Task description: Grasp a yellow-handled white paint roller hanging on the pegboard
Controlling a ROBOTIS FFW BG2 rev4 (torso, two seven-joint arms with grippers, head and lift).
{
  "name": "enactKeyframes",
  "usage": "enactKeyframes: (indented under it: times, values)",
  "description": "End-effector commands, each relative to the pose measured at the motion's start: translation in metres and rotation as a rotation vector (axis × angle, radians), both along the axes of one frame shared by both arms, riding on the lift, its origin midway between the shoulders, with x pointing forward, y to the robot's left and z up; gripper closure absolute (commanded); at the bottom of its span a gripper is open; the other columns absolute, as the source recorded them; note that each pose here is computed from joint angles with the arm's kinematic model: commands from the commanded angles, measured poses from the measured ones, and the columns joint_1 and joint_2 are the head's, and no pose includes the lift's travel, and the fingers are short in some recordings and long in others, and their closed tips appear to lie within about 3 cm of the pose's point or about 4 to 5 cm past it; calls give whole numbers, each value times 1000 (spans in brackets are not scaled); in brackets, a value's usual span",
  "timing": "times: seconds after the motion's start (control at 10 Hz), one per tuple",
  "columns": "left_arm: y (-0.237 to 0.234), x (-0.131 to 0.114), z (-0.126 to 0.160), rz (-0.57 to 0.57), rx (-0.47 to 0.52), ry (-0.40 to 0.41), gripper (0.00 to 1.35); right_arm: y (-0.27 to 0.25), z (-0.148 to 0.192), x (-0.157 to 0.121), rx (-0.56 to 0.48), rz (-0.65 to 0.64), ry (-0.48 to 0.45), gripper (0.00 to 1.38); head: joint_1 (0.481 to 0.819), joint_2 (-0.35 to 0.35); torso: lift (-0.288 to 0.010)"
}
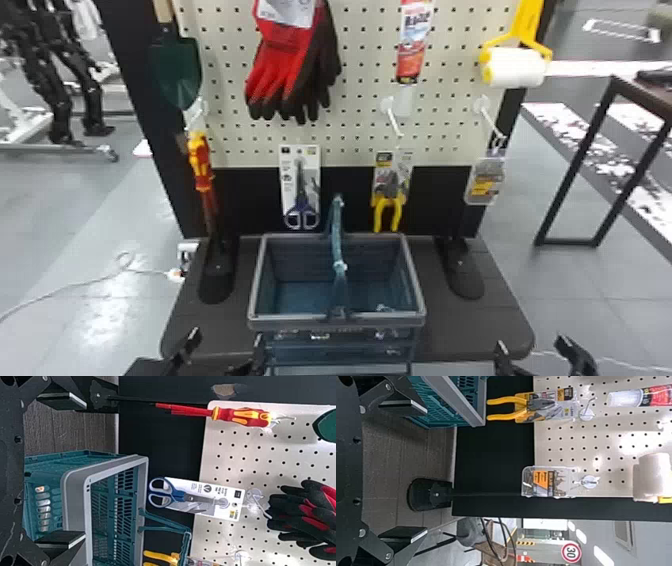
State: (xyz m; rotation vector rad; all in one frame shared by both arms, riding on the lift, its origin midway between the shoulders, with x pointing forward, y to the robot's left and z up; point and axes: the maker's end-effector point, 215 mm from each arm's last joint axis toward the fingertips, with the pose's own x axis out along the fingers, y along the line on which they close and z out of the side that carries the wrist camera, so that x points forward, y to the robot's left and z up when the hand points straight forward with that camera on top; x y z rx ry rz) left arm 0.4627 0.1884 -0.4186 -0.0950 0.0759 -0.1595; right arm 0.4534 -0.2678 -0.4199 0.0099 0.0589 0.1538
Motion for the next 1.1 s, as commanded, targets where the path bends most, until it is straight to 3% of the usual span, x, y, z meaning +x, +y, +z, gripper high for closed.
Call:
enactKeyframes:
  times: [0.0, 0.6, 0.8, 1.0]
  values:
    - [1, 0, -1, 0, 1, 2, 153, 0, -2, -1, 4, 0, 7, 233, 549, 0, -100]
    - [0, -1, -2, 2, -4, 5, 153, 1, -6, 0, 7, 2, 42, 226, 549, 0, -100]
    - [-1, -4, -5, 12, -14, 13, 151, -4, 13, 10, -14, -1, 49, 231, 549, 0, -100]
    - [-1, -4, -5, 9, -11, 14, 151, -12, 53, 28, -37, 4, 4, 231, 549, 0, -100]
